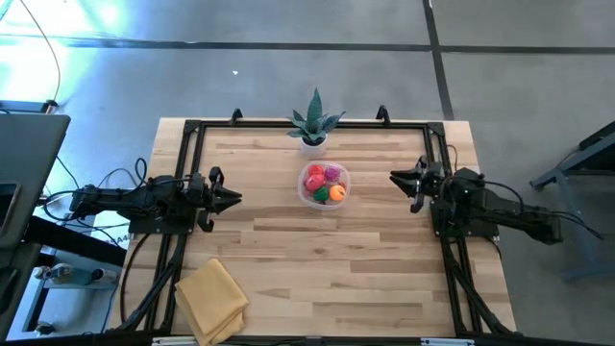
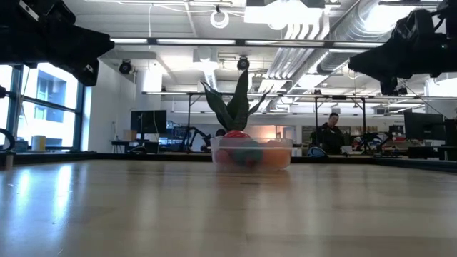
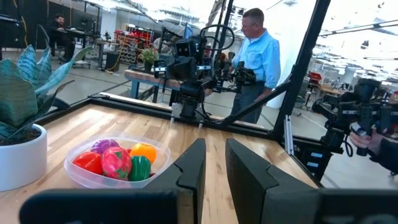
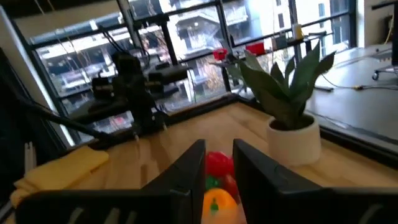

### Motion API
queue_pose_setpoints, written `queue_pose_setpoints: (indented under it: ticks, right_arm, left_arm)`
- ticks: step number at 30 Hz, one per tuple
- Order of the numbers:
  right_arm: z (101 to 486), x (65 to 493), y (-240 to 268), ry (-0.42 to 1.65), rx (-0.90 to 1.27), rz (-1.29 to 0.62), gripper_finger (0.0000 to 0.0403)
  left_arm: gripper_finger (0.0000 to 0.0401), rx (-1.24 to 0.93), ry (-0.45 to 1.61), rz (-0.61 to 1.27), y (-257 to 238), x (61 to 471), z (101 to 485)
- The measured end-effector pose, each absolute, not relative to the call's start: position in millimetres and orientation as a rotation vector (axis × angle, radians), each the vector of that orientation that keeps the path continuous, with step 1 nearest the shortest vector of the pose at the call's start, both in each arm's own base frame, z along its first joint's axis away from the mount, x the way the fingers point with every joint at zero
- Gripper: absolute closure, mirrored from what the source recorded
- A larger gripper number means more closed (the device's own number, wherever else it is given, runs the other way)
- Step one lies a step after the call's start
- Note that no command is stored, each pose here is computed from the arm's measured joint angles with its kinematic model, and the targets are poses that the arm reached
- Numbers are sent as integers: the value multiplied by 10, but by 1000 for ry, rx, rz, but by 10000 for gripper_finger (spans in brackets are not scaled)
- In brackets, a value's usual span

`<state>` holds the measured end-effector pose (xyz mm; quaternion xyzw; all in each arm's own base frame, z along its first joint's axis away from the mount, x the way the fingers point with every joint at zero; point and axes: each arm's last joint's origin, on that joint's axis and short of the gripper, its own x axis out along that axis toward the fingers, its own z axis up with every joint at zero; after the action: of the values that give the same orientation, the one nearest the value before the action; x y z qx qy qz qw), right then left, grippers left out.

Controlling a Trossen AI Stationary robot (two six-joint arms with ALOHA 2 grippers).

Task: Pick and placing Produce into tupperware
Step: Return to Home Position

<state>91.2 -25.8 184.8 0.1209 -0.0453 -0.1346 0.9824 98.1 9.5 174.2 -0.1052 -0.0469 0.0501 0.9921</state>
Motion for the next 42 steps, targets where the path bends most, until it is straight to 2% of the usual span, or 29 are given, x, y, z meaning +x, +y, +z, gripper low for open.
queue_pose_setpoints:
  ticks: [11,42]
  right_arm:
    - [1692,913,-258,105,33,-277,332]
    - [1691,913,-257,106,40,-275,332]
  left_arm:
    - [348,-211,-94,101,95,981,1742]
    - [348,-211,-94,101,95,981,1743]
